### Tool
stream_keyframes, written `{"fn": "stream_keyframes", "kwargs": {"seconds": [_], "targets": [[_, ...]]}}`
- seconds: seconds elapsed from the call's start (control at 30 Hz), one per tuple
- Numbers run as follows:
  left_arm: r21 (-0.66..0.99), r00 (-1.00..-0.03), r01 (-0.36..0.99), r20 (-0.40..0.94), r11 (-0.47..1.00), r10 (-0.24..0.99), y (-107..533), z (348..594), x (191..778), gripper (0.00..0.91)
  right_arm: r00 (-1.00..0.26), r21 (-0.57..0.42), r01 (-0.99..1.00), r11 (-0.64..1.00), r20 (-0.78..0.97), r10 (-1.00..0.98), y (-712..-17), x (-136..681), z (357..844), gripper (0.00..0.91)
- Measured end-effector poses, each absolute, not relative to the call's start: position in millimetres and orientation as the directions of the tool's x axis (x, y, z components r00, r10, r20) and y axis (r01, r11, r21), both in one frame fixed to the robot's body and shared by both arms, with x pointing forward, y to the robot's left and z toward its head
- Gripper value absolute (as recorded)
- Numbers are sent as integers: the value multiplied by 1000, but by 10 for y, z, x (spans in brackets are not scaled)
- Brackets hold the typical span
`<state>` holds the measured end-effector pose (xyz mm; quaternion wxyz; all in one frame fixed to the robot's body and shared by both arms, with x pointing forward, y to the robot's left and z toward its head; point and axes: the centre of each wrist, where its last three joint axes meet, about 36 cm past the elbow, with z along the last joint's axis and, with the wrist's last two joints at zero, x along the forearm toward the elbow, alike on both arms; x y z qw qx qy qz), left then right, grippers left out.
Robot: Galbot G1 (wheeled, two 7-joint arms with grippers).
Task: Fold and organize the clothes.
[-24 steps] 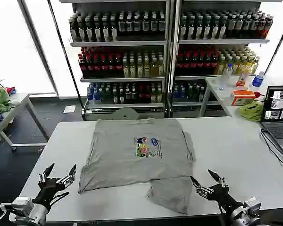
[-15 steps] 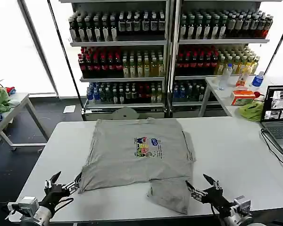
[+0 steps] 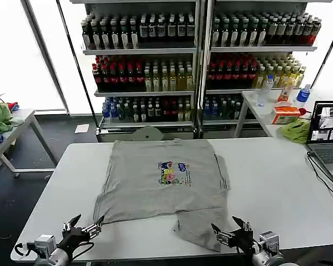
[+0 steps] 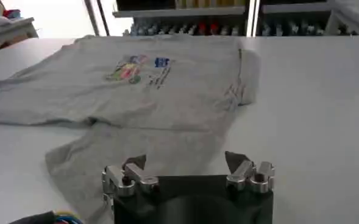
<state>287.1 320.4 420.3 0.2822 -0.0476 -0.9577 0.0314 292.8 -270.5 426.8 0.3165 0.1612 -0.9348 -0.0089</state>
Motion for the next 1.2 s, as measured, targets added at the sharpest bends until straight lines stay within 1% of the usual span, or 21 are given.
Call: {"fn": "stream_keyframes", "kwargs": {"seconds": [0.03, 0.33, 0.4, 0.43, 0.5, 0.57, 0.6, 0.63, 1.2], "targets": [[-89, -835, 73, 540, 993, 110, 3203, 4195, 2876, 907, -746, 119, -295, 948, 592, -306, -2699, 2932, 4259, 0], [-118, -822, 76, 555, 990, 129, 3166, 4113, 2921, 907, -734, 143, -293, 945, 601, -318, -2628, 2958, 4196, 0], [-120, -820, 72, 558, 990, 127, 3178, 4094, 2937, 736, -731, 147, -293, 945, 603, -320, -2626, 2963, 4182, 0], [-122, -819, 70, 559, 990, 127, 3183, 4086, 2942, 534, -730, 148, -292, 945, 604, -320, -2627, 2967, 4179, 0], [-125, -817, 68, 563, 990, 127, 3195, 4073, 2947, 363, -728, 151, -291, 945, 606, -321, -2626, 2975, 4174, 0], [-129, -815, 66, 566, 989, 128, 3203, 4059, 2950, 91, -725, 155, -293, 944, 607, -325, -2619, 2978, 4168, 0], [-131, -814, 64, 566, 989, 128, 3205, 4051, 2952, 60, -724, 156, -293, 943, 608, -325, -2617, 2980, 4164, 0], [-133, -814, 63, 567, 989, 128, 3205, 4044, 2956, 10, -723, 156, -293, 943, 609, -326, -2615, 2982, 4160, 0], [-157, -799, 63, 584, 986, 144, 3170, 3985, 2871, 20, -718, 159, -302, 940, 611, -334, -2653, 2940, 4166, 0]]}}
